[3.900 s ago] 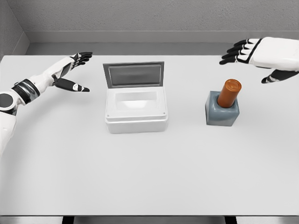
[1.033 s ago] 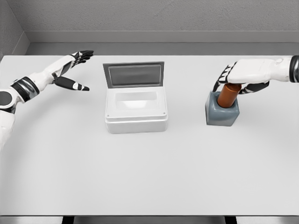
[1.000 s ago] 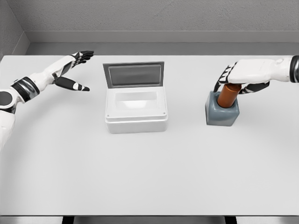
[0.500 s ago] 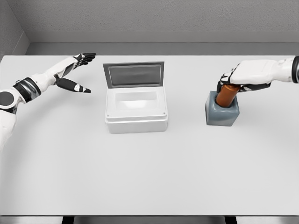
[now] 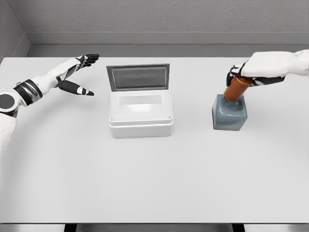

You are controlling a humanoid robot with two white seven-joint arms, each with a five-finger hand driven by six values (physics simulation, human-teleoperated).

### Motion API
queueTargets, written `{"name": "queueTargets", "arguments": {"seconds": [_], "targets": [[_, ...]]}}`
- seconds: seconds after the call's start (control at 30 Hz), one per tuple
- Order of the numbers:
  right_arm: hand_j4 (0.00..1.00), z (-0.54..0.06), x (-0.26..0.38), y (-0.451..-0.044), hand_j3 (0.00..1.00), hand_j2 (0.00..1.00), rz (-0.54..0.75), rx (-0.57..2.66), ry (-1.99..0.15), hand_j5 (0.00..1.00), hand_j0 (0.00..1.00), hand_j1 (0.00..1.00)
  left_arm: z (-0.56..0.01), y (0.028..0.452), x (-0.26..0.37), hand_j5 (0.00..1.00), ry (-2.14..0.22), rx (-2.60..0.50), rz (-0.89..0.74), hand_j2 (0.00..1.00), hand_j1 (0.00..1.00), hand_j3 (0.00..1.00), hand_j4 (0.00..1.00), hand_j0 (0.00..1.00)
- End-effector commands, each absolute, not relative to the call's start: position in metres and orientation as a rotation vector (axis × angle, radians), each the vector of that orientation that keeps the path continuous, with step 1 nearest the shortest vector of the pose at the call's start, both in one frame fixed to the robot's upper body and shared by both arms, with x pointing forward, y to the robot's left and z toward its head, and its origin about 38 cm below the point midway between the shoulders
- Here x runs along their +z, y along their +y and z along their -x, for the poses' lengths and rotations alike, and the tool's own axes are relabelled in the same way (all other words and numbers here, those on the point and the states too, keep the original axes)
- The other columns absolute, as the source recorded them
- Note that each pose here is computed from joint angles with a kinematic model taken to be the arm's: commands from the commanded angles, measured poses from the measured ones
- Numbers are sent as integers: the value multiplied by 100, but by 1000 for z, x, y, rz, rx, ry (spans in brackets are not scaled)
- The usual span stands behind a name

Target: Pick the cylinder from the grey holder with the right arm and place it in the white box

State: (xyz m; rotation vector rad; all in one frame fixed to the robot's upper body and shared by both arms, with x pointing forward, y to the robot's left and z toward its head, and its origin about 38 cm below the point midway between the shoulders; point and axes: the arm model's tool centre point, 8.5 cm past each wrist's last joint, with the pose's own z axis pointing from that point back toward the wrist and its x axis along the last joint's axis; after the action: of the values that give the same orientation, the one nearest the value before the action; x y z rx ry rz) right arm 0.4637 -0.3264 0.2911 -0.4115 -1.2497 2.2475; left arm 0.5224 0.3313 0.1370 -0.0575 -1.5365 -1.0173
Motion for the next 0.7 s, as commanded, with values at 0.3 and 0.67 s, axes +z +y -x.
{"name": "queueTargets", "arguments": {"seconds": [0.3, 0.67], "targets": [[34, -468, 304, -288, 34, 34, 348, 2250, -1367, 34, 34, 34, -523, 332, 139, 100, -1543, -1008, 59, 100, 100, 100, 100, 100], [34, -472, 305, -253, 34, 34, 276, 2263, -1430, 34, 34, 34, -523, 332, 139, 100, -1543, -1008, 59, 100, 100, 100, 100, 100]]}}
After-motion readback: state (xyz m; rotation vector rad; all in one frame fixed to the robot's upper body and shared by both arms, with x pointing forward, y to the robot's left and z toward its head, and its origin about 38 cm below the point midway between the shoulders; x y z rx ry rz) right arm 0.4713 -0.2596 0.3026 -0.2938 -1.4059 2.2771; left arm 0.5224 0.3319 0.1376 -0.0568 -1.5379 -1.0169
